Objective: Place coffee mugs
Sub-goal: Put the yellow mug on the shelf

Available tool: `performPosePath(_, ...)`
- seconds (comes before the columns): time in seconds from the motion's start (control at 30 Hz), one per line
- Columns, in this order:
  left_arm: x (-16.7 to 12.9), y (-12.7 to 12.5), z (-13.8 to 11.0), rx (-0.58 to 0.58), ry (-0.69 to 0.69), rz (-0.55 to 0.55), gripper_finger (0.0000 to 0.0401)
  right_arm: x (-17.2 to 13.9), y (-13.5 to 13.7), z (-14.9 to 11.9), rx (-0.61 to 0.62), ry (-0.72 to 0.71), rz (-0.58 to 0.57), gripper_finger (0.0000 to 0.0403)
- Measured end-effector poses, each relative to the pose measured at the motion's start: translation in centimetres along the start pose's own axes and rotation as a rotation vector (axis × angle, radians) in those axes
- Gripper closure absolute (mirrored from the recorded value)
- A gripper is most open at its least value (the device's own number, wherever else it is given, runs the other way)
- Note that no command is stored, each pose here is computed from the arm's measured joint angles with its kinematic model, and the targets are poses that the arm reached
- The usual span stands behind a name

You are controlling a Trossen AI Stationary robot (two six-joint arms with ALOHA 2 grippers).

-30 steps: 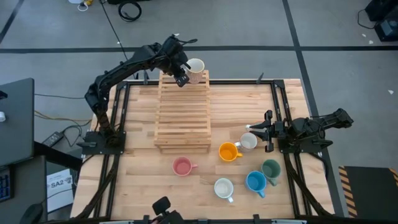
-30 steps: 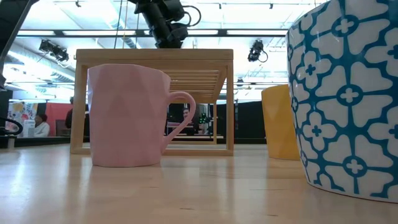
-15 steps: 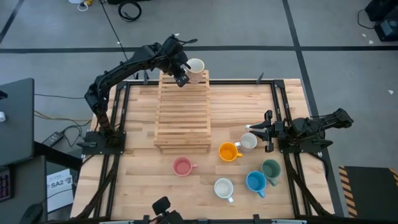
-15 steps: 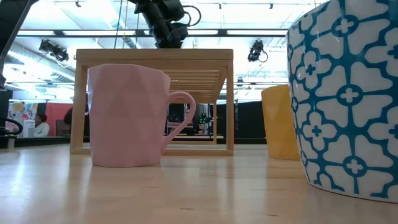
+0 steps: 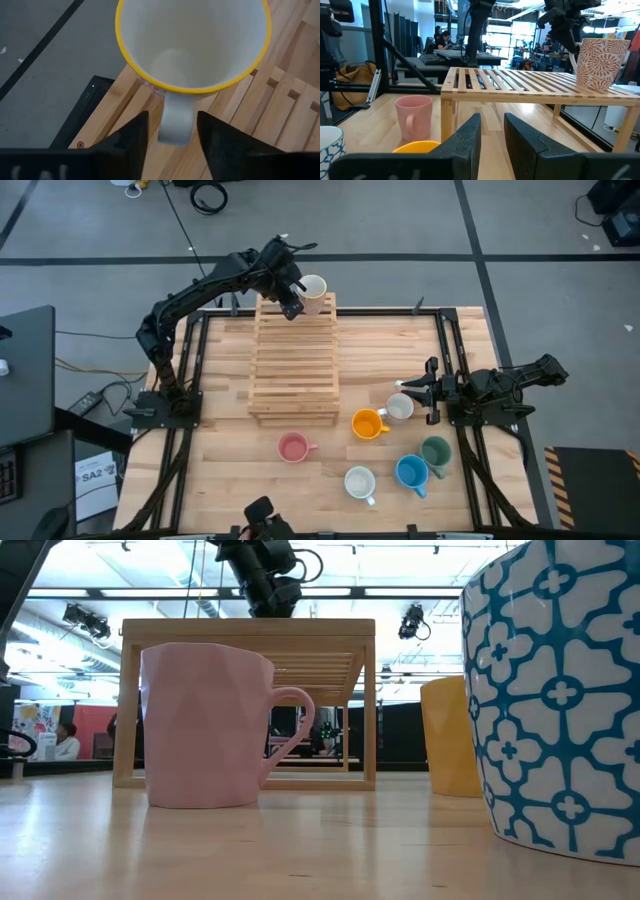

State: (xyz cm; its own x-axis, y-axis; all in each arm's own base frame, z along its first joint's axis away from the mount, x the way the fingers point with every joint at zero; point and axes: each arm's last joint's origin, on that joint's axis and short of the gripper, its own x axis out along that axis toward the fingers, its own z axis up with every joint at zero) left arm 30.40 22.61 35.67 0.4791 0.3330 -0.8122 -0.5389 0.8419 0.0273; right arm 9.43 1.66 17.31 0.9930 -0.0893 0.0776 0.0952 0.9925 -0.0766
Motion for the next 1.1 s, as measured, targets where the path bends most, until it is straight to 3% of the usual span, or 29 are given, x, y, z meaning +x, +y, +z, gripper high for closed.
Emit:
performPosePath(0.2,-0.1,0.0,0.0,0.042,-0.002,0.001,0.0178,0.0,0.0,0.0,0.000,0.000,0.000,0.0312)
performPosePath(0.63,-0.6,0.2,0.0,0.039,-0.016,0.008,0.0174,0.0,0.0,0.0,0.000,0.000,0.000,0.0312)
performPosePath(0.83,-2.3,0.3,0.0,0.037,-0.056,0.014,0.0174,0.0,0.0,0.0,0.000,0.000,0.000,0.0312)
performPosePath(1.1,-7.4,0.0,-0.8,0.040,-0.142,0.017,0.0174,0.0,0.0,0.0,0.000,0.000,0.000,0.0312)
